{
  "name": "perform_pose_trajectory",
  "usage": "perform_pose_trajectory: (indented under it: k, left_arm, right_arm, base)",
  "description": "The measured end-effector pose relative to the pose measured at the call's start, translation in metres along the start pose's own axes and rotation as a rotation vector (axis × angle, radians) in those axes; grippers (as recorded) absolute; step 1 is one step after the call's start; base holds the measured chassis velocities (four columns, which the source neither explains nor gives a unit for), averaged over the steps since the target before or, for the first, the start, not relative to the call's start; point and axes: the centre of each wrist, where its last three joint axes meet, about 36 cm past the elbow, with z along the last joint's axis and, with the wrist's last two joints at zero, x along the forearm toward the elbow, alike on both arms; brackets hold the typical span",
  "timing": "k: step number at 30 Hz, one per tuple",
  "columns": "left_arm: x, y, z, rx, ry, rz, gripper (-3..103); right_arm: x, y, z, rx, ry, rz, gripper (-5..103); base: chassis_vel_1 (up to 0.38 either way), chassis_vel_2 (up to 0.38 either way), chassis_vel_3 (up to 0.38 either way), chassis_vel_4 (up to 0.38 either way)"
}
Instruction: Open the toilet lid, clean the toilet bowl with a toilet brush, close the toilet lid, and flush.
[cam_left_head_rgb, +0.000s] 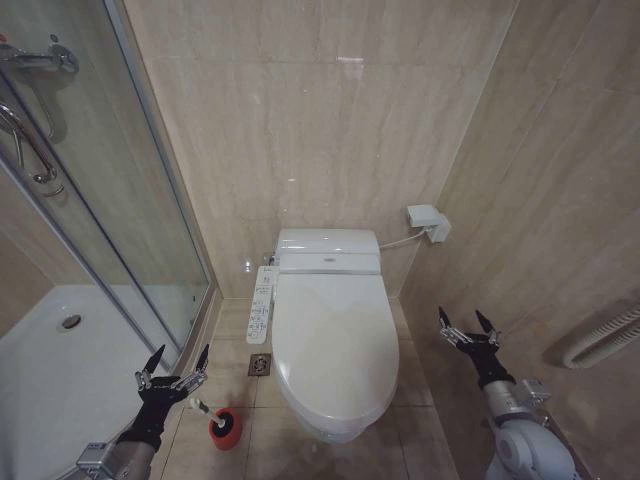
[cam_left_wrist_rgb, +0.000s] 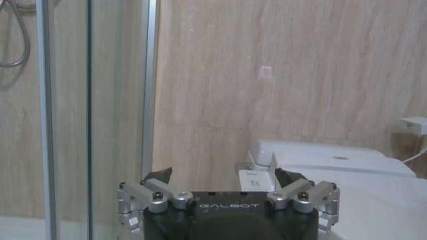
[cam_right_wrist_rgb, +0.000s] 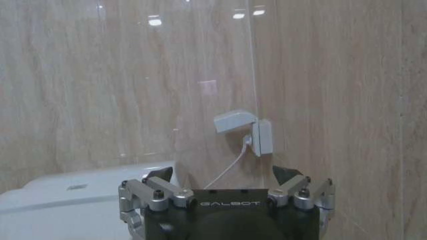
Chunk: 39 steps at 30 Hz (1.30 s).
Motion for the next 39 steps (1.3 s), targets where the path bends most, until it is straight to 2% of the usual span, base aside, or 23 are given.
perform_pose_trajectory:
  k: [39]
  left_arm:
    - [0.0000, 0.0000, 0.0000, 0.000, 0.000, 0.000, 100]
  right_arm:
    - [-0.0001, 0.0003, -0.0004, 0.000, 0.000, -0.001, 100]
  base:
    - [0.000, 0.000, 0.000, 0.000]
